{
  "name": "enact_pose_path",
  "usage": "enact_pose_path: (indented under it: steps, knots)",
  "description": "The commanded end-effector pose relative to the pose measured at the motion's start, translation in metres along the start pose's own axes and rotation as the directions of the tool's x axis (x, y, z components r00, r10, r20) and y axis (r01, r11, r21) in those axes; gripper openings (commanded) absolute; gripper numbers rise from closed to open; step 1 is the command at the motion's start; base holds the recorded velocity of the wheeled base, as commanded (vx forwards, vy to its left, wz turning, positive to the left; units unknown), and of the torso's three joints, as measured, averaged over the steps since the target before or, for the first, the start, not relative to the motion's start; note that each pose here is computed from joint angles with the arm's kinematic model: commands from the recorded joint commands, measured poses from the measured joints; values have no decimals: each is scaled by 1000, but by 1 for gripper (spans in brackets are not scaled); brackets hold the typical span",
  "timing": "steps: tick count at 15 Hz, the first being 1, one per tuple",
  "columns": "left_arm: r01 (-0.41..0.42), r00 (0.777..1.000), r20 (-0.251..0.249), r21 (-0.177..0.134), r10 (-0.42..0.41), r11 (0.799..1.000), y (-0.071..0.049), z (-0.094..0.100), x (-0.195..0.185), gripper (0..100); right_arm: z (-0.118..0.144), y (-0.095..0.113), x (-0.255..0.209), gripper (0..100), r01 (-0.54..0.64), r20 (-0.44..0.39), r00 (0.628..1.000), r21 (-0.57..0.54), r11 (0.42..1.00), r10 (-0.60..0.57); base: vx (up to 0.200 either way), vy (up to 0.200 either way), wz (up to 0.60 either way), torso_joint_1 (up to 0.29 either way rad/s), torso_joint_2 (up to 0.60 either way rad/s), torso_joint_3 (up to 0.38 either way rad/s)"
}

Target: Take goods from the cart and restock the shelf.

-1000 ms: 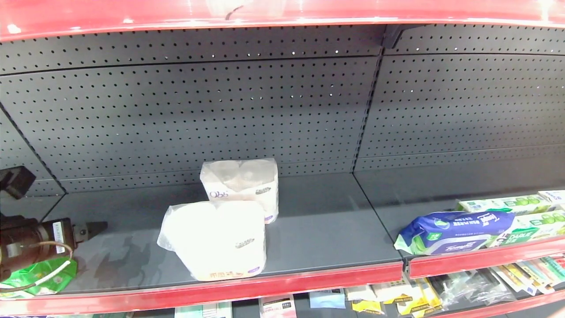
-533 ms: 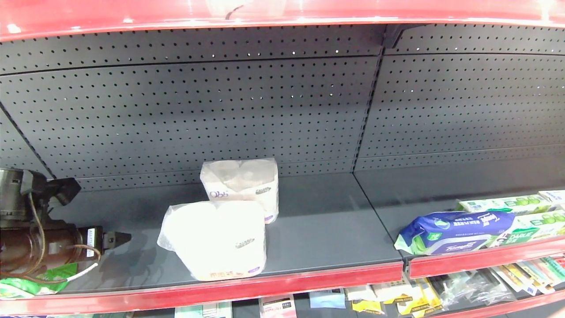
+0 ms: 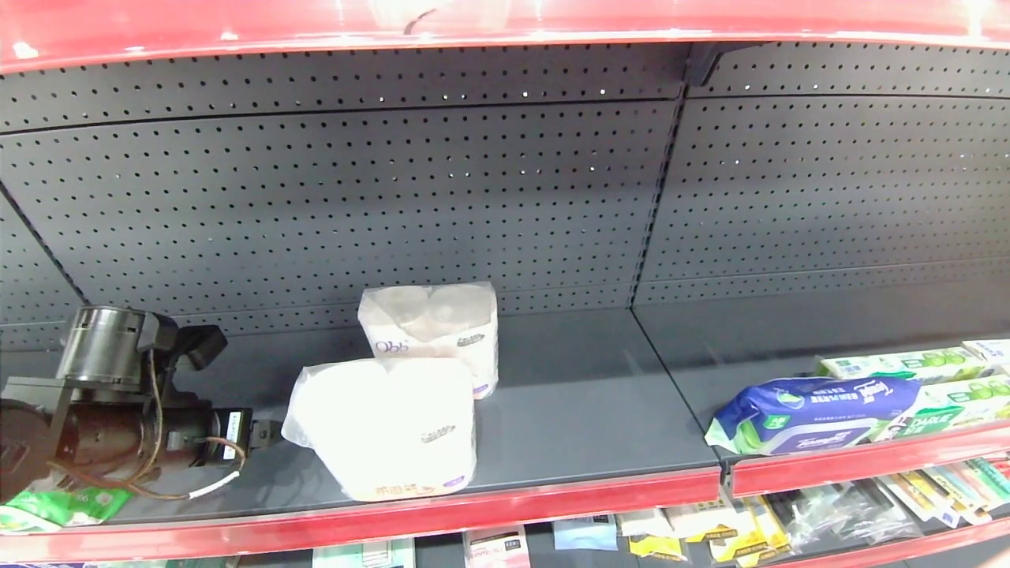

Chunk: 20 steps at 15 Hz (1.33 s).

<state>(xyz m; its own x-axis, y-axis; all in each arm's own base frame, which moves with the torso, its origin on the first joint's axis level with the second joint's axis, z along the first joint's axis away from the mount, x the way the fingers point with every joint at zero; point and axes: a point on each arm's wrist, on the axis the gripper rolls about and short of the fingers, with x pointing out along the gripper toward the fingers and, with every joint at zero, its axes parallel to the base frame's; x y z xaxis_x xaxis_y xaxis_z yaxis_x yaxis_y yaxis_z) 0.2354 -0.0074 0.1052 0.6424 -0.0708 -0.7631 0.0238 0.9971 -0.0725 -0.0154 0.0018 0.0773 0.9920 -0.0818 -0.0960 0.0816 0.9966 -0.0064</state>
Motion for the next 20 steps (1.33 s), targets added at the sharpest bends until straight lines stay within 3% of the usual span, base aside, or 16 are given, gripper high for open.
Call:
enact_pose_path:
  steps: [1, 4, 6, 11, 20]
  knots:
    - [13, 999, -35, 14, -12, 1000, -5, -2, 14, 100, 0, 0, 0, 100, -1, -2, 1000, -2, 1000, 1, 0, 0, 0, 0, 0, 0]
    - [19, 999, -36, 18, -18, 1000, -6, -1, 21, 100, 0, 0, 0, 100, -1, -2, 1000, -2, 1000, 1, 0, 0, 0, 0, 0, 0]
    - [38, 999, -11, 36, -38, 999, -14, 3, 26, 100, 0, 0, 0, 100, -1, -2, 1000, -2, 1000, 1, 0, 0, 0, 0, 0, 0]
    - [71, 997, -20, 51, -70, 996, -27, 6, 33, 100, 0, 0, 0, 100, -1, -2, 1000, -2, 1000, 1, 0, 0, 0, 0, 0, 0]
    - [95, 995, -27, 74, -93, 993, -38, 7, 37, 100, 0, 0, 0, 100, -1, -2, 1000, 0, 1000, 1, 0, 0, 0, 0, 0, 0]
